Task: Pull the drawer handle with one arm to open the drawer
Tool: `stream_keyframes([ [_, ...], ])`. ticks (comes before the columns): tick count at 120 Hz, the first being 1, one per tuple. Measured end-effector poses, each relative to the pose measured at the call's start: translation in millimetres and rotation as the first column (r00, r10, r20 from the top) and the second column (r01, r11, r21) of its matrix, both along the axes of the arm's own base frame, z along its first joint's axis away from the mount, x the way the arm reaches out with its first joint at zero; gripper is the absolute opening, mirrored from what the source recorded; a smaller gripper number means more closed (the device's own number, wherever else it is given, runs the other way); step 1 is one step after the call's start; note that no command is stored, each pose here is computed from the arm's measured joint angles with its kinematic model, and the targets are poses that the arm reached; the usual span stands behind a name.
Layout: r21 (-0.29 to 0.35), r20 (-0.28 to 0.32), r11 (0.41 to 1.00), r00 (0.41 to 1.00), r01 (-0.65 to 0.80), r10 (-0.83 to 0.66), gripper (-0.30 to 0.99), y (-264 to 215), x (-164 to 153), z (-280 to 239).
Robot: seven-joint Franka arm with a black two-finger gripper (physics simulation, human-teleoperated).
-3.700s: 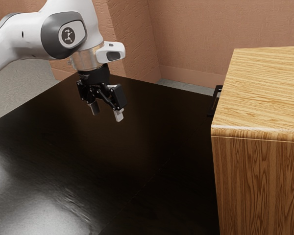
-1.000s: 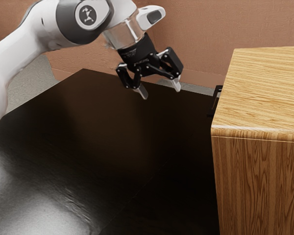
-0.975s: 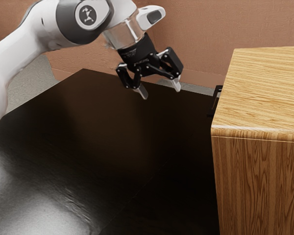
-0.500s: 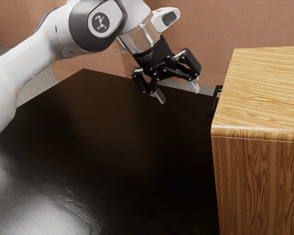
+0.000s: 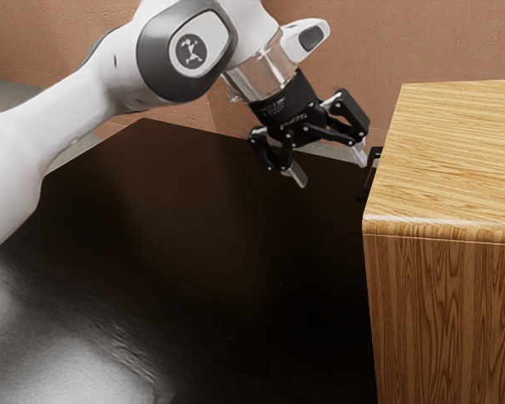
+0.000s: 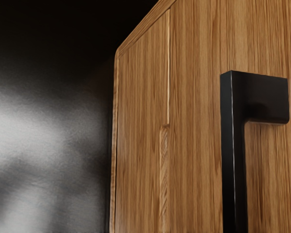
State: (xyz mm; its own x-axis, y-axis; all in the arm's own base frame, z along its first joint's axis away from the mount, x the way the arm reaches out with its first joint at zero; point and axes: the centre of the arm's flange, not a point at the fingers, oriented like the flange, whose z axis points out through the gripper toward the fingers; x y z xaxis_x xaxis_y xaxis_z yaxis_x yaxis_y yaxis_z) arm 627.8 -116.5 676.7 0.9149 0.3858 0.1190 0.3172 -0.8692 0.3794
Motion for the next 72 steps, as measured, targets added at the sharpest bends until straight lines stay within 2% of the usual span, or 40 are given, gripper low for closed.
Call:
stream_keyframes([
  [25, -0.012, -0.005, 1.000, 1.000, -0.006, 0.006, 0.66, -5.6, 1.5, -7.0],
  [72, -0.009, -0.008, 1.000, 1.000, -0.018, 0.018, 0.50, -4.2, 3.2, -11.8],
])
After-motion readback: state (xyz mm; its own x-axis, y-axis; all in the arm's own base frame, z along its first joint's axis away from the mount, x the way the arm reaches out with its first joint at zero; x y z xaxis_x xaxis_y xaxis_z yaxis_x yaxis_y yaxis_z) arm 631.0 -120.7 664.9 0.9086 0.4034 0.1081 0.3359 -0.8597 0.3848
